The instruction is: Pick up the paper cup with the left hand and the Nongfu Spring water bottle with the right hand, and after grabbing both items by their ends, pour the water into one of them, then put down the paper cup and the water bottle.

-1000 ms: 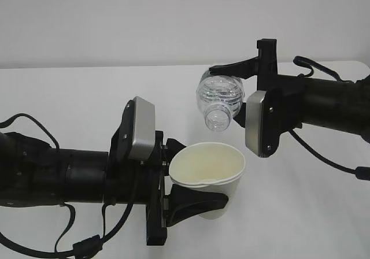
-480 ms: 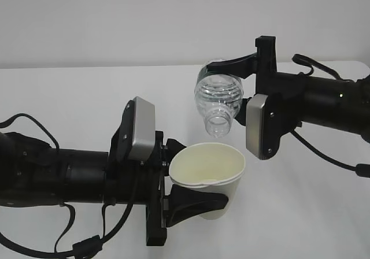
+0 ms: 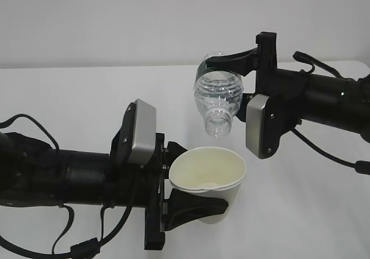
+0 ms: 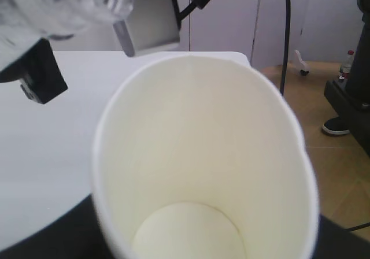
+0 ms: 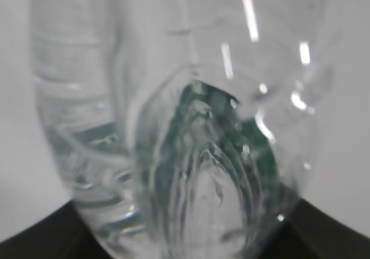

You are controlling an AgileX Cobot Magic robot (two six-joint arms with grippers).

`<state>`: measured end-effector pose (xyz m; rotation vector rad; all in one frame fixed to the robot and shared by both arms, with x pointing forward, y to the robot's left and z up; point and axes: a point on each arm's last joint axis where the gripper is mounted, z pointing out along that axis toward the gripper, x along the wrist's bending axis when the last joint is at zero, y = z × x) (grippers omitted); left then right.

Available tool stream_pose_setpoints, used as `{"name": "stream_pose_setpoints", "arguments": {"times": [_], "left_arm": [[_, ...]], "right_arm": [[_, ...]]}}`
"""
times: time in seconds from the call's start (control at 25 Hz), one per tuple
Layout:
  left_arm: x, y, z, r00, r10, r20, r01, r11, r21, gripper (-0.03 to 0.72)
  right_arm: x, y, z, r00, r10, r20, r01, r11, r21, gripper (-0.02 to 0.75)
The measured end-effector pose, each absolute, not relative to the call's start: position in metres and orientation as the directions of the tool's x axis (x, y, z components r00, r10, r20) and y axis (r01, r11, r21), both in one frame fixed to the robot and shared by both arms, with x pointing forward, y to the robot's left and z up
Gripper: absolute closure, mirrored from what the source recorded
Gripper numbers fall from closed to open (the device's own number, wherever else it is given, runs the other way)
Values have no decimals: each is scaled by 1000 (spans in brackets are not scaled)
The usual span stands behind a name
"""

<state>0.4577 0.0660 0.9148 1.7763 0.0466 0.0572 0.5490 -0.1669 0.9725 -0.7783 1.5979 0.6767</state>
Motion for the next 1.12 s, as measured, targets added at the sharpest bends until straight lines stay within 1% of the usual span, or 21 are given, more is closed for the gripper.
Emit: {"name": "stream_pose_setpoints", "arguments": {"times": [0.32,0.64,1.12], "left_arm": [[458,66,915,997,70,11,3,-202,979,271],[460,66,916,996,87,6,11,-196,981,271],[460,66,916,996,86,6,11,-194,981,271]], "right_arm": [[548,-165,976,-64,-97,-993,-804,594,-7,290],[548,-165,976,-41,-112,-993,-806,591,-33,289],[548,-165,976,-31,-119,-992,-807,589,-46,290]]}}
